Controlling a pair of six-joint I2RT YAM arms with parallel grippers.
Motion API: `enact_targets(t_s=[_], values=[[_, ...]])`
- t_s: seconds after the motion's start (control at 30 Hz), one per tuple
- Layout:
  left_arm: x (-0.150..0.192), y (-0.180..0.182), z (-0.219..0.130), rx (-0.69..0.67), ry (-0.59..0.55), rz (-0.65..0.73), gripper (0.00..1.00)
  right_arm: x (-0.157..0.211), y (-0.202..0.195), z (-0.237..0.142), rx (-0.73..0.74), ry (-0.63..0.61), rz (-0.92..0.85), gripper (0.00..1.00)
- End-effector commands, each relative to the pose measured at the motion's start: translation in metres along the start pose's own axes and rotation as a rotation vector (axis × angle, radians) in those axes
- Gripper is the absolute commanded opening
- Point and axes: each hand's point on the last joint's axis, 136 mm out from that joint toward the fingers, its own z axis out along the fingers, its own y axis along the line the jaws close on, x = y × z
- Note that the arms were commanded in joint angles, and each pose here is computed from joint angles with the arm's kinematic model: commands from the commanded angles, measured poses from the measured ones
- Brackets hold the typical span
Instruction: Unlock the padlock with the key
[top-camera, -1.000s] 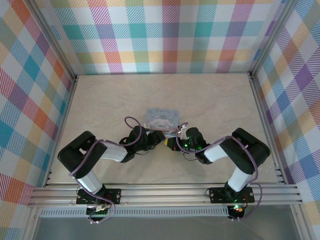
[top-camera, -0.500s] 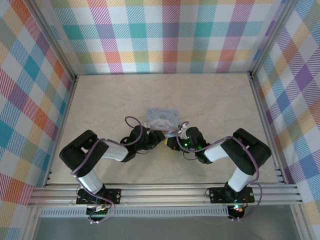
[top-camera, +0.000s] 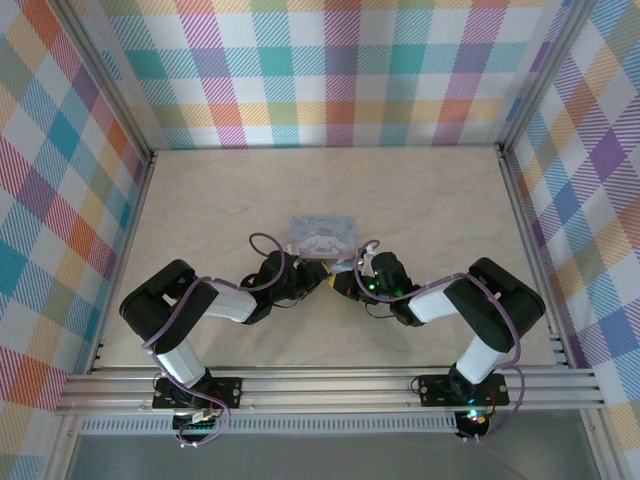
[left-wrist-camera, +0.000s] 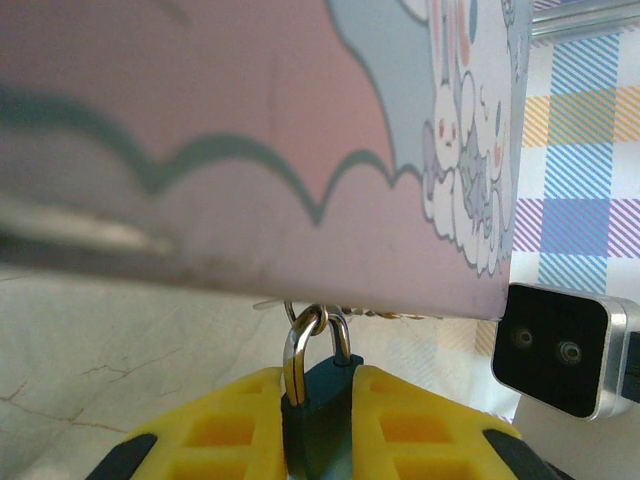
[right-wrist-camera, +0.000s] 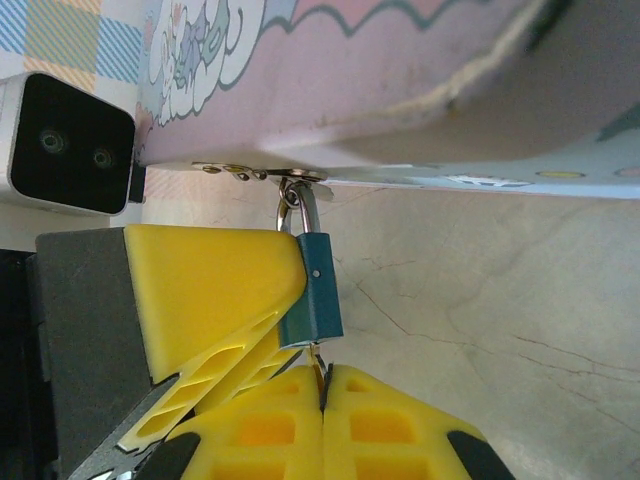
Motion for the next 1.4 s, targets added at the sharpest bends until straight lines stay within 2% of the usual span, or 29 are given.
enact_targets(t_s=[0.0, 0.37, 0.9, 1.23, 1.37], values=[[0.006, -0.003, -0.001, -0.006, 0.019, -0.018, 0.09, -0.013, 0.037, -0.001, -0.100, -0.023, -0.061, 0.08], [0.003, -0.004, -0.004, -0.024, 0.008, -0.008, 0.00, -0.016, 0.033, -0.008, -0.046, -0.042, -0.096, 0.18], [0.003, -0.003, -0.006, -0.037, 0.008, -0.012, 0.00, -0.026, 0.032, -0.027, 0.047, -0.088, -0.188, 0.38], [0.002, -0.004, -0.007, -0.035, 0.005, -0.007, 0.00, -0.043, 0.043, -0.055, 0.123, -0.165, -0.284, 0.64], [0.002, -0.004, -0.008, -0.038, 0.005, -0.005, 0.00, -0.050, 0.041, -0.067, 0.166, -0.214, -0.302, 0.80]])
